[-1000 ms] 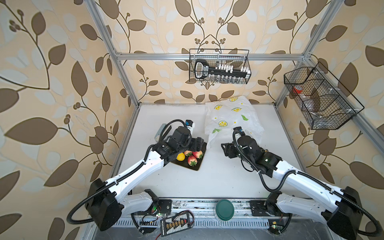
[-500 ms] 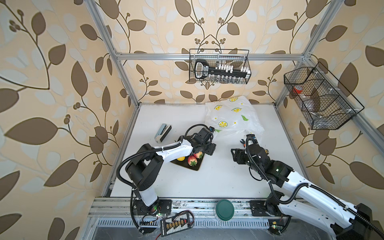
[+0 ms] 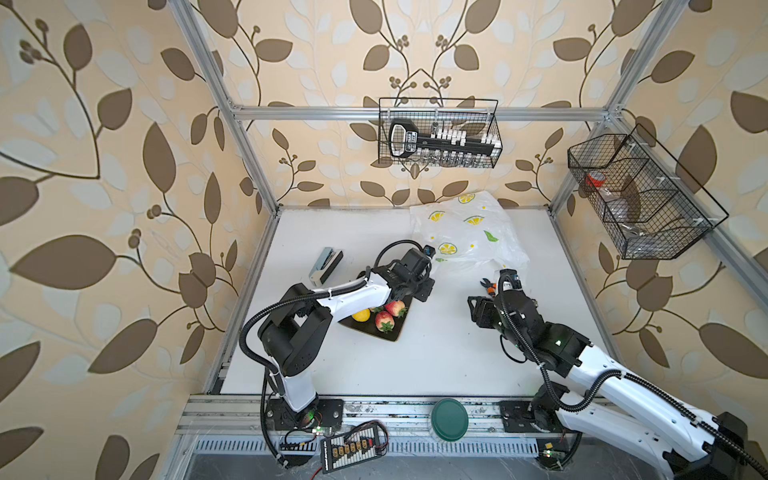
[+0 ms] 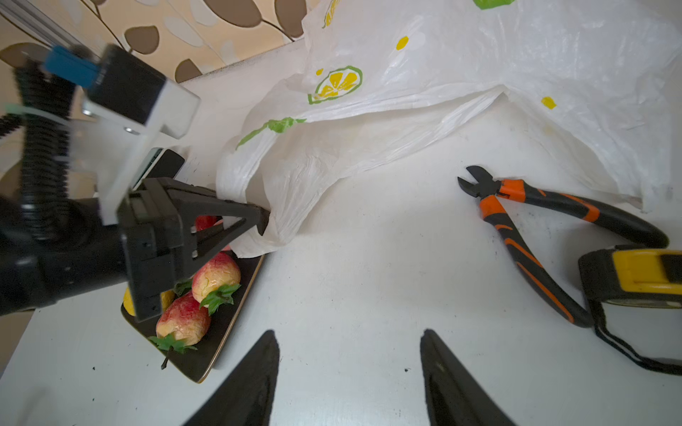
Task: Take the fake fruits out of the plastic bag
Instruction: 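Lift the bag handle with left gripper while right gripper moves back to bag, then lower the open right gripper into the bag toward the yellow fruit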
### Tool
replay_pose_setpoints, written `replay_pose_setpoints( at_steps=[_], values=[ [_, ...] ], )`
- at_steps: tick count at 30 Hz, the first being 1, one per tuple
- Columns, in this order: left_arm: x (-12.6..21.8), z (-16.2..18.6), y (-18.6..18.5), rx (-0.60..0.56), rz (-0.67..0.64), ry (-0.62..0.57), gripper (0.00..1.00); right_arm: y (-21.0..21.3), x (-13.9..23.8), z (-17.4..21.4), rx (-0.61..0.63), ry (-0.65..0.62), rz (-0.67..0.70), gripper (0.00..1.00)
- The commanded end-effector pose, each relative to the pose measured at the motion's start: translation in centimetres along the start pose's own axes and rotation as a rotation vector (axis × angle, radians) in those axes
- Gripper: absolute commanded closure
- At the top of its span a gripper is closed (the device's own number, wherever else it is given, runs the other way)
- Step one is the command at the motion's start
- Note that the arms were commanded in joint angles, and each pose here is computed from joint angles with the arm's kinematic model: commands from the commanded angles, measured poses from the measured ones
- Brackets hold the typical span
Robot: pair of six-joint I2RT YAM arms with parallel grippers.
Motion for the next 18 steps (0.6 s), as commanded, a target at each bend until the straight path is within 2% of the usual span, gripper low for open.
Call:
replay_pose_setpoints(
  at_steps=[1,3,5,8,11,13,18],
  values=[
    [4.9,-5.4,-0.4,-0.016,0.018,-0.158,1.0,0.6,-0.9,-1.0,-0.046,-0.029,0.005,0.42],
    [6.0,-6.1,-0.6,-0.017,0.032,-0.185,1.0,0.9,-1.8,-1.4,-0.109,-0.008,0.014,0.44],
    [7.0,-6.7,-0.6,-0.012,0.037,-0.209,1.0,1.1,-2.8,-2.0,-0.229,0.031,0.004,0.5],
    [7.7,-7.1,-1.3,-0.027,0.077,-0.223,1.0,1.8,-4.4,-2.2,-0.496,0.104,-0.059,0.6],
    [7.9,-7.2,-2.0,-0.041,0.12,-0.213,1.0,2.9,-5.7,-2.7,-0.741,0.123,-0.157,0.63],
    [7.9,-7.3,-2.2,-0.046,0.133,-0.213,1.0,3.9,-6.4,-3.2,-0.859,0.118,-0.221,0.66],
    [8.1,-6.9,-2.4,-0.059,0.145,-0.207,1.0,5.8,-7.6,-5.0,-1.004,0.099,-0.301,0.67]
  ],
)
Point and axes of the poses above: each gripper's point midway between its finger pads, its own x axis back along the fingers, its own y axis along the line the jaws close on, z = x × y, the point moved 1 cm from there along x, back along the fingers, and after that the axes turned 10 degrees about -x, right-handed, at the moved point
